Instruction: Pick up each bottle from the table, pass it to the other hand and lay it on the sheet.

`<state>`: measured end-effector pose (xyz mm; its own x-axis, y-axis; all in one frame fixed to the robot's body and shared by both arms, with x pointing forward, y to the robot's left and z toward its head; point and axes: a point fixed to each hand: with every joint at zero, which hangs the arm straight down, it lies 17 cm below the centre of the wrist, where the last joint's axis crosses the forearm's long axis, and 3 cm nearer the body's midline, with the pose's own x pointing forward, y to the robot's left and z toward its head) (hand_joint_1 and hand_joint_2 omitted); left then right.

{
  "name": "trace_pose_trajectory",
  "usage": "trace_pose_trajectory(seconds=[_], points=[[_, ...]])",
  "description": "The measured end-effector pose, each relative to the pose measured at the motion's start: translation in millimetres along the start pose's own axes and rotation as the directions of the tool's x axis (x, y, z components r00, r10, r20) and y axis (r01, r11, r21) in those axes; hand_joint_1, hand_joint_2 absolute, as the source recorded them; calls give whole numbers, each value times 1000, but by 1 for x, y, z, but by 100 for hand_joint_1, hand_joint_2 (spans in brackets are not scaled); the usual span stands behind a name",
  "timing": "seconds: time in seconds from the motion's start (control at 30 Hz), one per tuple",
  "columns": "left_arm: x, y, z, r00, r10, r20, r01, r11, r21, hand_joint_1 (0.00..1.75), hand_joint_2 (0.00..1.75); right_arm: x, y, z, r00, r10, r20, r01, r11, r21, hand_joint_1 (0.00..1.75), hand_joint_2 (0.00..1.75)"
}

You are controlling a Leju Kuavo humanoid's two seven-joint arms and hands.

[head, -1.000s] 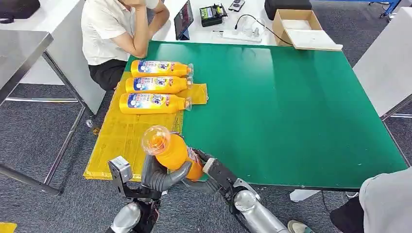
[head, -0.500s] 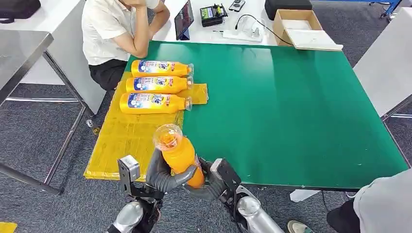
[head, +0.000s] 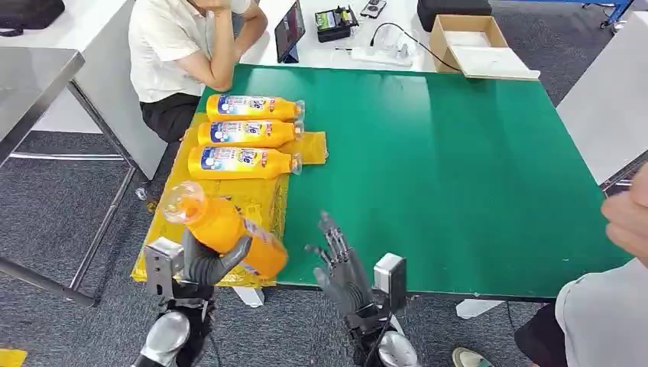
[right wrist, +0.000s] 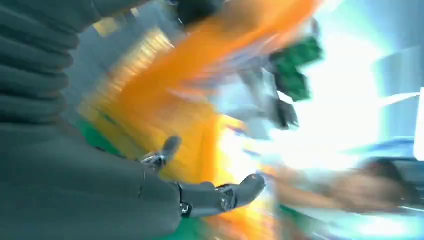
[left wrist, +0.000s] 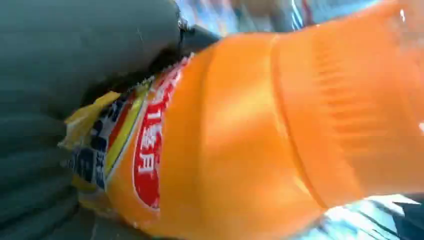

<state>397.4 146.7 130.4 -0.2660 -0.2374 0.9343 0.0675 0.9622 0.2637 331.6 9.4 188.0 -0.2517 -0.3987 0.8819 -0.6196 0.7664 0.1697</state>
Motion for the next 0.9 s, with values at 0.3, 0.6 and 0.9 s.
trace_pose_trajectory(seconds=[0.3,0.6,0.9], points=[[-45,81,-6,954,-278,-115,293,945,146,175,175,21,-8,14,998,37,45,-34,997,-68,0,0],[-72,55,-36,812,-569,-131,575,818,3,175,175,23,-20,13,998,31,47,-26,993,-111,0,0],[-105,-15,-66,556,-831,1,806,539,-244,175,175,20,-20,4,999,10,43,-6,994,-106,0,0]])
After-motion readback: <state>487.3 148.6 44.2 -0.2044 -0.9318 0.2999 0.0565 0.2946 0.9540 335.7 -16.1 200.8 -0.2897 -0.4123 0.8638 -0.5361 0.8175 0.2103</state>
